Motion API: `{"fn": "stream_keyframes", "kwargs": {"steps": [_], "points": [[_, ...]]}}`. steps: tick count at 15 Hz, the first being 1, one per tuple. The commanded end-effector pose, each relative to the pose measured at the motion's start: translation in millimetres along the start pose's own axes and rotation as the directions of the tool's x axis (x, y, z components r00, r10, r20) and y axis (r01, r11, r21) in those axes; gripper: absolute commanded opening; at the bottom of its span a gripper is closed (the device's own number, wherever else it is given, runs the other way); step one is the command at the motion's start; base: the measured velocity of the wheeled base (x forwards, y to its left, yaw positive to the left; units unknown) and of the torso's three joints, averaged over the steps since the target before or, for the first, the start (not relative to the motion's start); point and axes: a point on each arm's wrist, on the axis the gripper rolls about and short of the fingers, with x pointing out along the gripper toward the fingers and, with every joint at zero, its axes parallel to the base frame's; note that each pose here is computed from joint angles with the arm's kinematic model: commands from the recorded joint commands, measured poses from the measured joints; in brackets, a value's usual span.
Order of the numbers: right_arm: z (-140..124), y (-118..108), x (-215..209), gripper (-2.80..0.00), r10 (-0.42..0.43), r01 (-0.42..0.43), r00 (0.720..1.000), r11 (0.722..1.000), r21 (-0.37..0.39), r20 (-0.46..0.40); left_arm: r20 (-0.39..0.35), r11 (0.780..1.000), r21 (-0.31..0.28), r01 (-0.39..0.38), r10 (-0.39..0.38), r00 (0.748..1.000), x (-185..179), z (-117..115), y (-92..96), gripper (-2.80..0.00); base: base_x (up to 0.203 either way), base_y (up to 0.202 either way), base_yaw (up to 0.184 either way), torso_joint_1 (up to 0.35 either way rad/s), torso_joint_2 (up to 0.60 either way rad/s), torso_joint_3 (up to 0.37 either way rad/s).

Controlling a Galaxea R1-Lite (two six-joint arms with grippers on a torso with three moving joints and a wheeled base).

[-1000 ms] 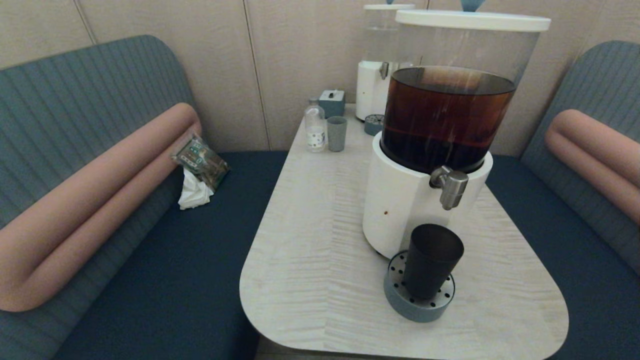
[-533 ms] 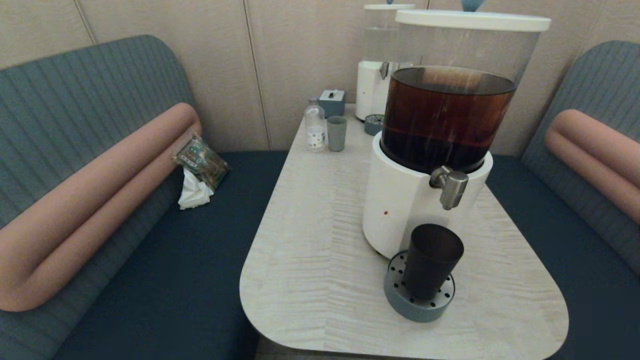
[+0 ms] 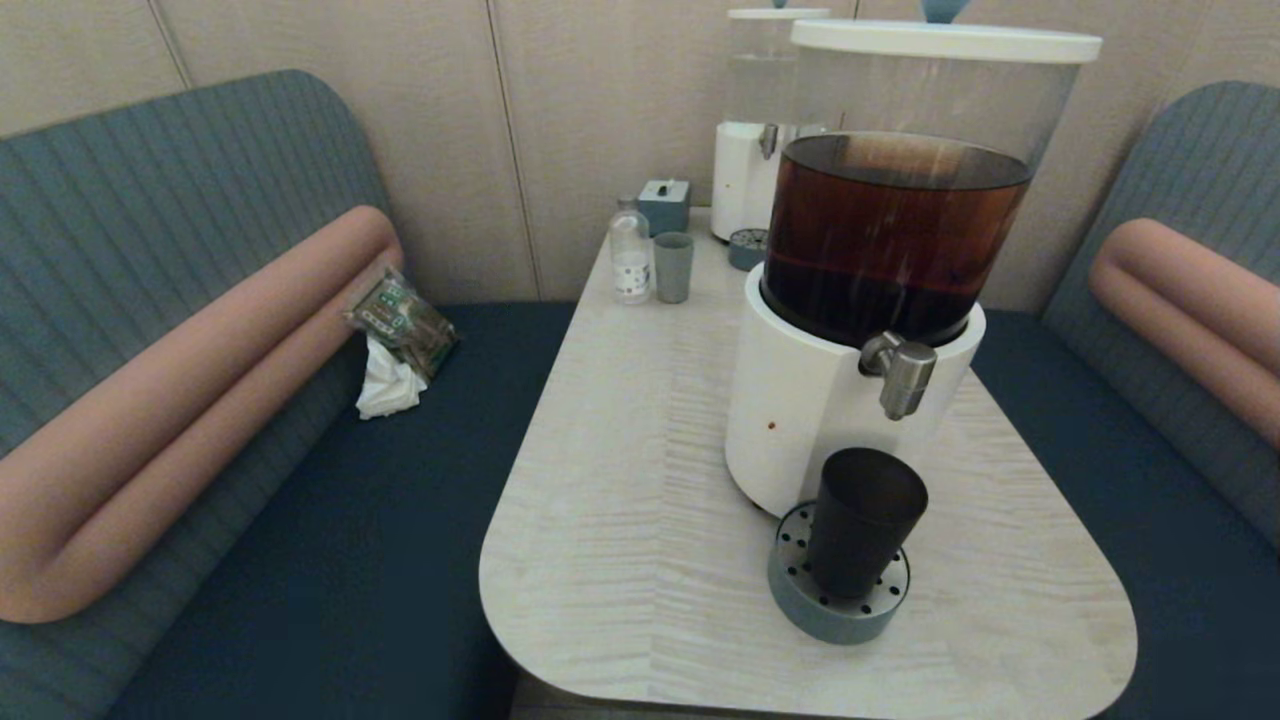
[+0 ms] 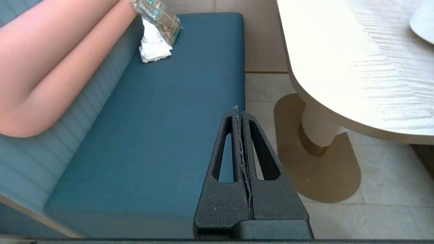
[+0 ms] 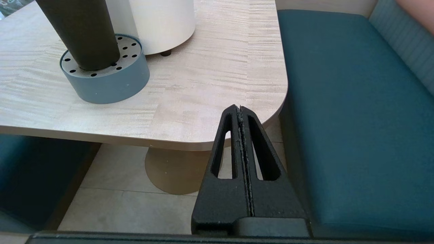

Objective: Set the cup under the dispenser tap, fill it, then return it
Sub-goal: Turn on the faucet

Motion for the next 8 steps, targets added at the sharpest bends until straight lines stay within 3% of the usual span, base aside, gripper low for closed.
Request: {"fn": "stream_keyframes", "kwargs": {"steps": [1,8], "points": [[0.0,0.0,0.1,-2.80,-0.001,0.001,1.000,1.000,0.000,-0.001,-0.002,1.000,-0.002,-0.002,0.002,1.000,0.2,-0.2,0.0,-2.80,0.000,0.000,0.000,0.000,0.00,0.000],[0.0,0.0,0.1,-2.80,-0.001,0.001,1.000,1.000,0.000,-0.001,-0.002,1.000,-0.010,-0.004,0.004,1.000,0.2,-0.2,0.1,-2.80,0.000,0.000,0.000,0.000,0.00,0.000]]}}
